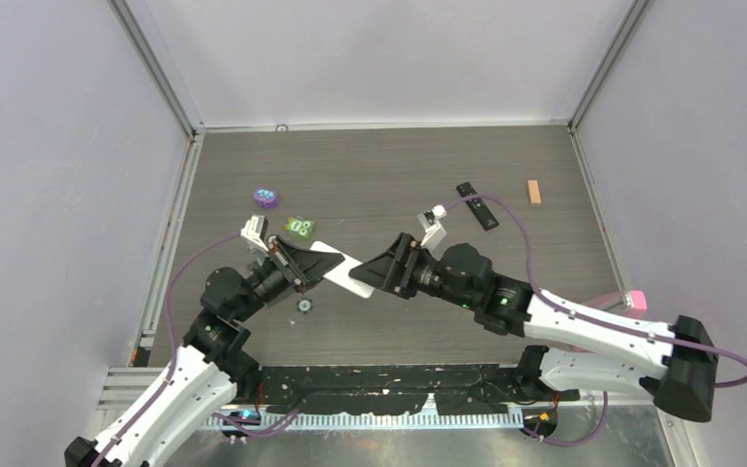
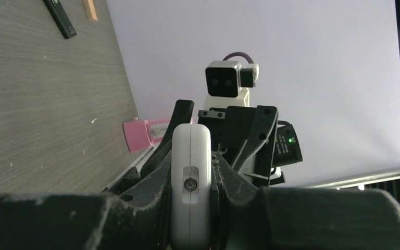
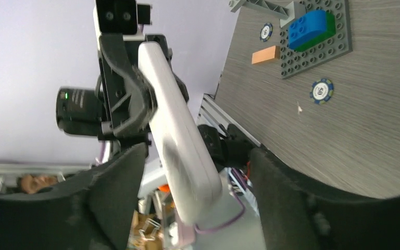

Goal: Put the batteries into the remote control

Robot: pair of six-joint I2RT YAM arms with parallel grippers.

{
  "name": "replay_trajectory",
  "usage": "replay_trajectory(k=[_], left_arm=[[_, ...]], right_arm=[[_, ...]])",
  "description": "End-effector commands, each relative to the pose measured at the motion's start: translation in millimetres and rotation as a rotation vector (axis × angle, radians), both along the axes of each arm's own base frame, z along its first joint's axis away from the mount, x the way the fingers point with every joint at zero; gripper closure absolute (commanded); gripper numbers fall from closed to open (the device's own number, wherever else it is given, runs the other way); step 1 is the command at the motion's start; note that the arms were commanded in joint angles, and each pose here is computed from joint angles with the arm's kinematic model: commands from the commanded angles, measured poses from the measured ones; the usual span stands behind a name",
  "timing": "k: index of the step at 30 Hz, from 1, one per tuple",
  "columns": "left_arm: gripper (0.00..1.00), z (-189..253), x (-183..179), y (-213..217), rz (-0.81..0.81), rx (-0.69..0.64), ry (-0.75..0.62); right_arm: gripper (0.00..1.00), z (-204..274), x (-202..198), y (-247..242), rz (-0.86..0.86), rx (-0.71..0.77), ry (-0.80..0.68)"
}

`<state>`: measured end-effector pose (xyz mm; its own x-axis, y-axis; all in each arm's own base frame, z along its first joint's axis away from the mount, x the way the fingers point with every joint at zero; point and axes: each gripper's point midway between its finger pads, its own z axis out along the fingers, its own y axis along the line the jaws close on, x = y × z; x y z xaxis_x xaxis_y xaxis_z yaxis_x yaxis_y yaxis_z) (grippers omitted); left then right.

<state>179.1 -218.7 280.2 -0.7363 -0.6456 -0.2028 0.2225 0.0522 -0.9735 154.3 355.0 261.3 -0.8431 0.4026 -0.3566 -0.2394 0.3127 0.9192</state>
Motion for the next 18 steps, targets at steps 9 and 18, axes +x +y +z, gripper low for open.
replay_trajectory(k=[9, 18], left_arm=[[1.0, 42, -37, -4, -0.14, 0.133, -0.276], [1.0, 59, -67, -19, -0.382, 0.203, -0.442]], right_arm=[[0.04, 57, -53, -70, 0.186, -0.117, -0.444], [0.08, 54, -73, -52, 0.45, -0.217, -0.655]])
